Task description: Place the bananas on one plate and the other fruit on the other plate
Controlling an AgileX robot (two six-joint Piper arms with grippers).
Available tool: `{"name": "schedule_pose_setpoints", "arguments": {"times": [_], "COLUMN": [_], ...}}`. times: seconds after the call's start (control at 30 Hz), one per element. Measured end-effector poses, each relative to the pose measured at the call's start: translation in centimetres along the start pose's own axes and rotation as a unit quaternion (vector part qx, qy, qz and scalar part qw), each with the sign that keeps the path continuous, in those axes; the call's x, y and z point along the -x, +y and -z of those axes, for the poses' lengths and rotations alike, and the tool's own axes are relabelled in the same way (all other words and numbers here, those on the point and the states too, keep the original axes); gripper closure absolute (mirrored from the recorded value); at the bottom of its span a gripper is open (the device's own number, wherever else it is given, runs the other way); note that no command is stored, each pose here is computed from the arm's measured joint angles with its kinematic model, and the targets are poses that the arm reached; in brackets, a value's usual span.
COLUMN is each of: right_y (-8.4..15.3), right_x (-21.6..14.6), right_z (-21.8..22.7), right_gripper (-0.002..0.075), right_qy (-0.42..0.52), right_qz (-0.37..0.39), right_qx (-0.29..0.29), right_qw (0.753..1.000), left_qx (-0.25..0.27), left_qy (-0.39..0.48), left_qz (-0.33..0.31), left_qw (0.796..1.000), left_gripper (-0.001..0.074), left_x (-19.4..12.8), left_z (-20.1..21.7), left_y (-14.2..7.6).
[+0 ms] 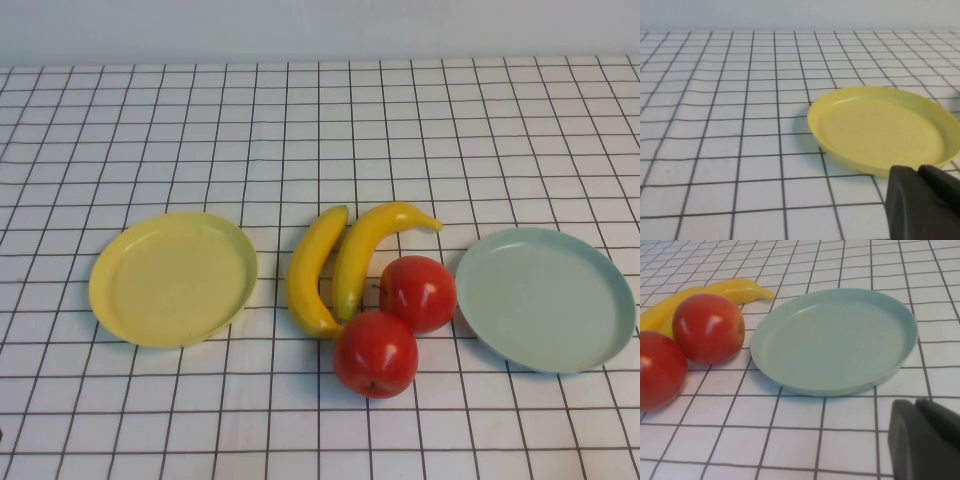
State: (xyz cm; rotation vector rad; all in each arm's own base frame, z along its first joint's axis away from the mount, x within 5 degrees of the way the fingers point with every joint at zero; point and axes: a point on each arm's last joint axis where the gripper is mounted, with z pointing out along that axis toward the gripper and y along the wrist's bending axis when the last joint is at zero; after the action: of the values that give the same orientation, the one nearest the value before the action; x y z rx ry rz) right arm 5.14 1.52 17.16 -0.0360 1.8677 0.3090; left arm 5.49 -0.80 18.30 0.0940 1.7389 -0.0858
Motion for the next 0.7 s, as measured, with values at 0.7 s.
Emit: {"name": "schedule_pose_setpoints", "arguments": {"times": [0.7], "right_y": [0.0], "right_x": [0.0], "right_z": [0.0], "right_gripper": [0.0743], "right_qy": [0.0], "right_qz": [0.0], "right_qx": [0.0], "right_qw": [1.0], "left_qx": [-0.009], "left_qy": [-0.04], "left_qz": [0.122], "left_qw": [0.992], "left_gripper": [0.0733], "left_x": [0.73], "left_z": [0.03], "left_y": [-0.08]}}
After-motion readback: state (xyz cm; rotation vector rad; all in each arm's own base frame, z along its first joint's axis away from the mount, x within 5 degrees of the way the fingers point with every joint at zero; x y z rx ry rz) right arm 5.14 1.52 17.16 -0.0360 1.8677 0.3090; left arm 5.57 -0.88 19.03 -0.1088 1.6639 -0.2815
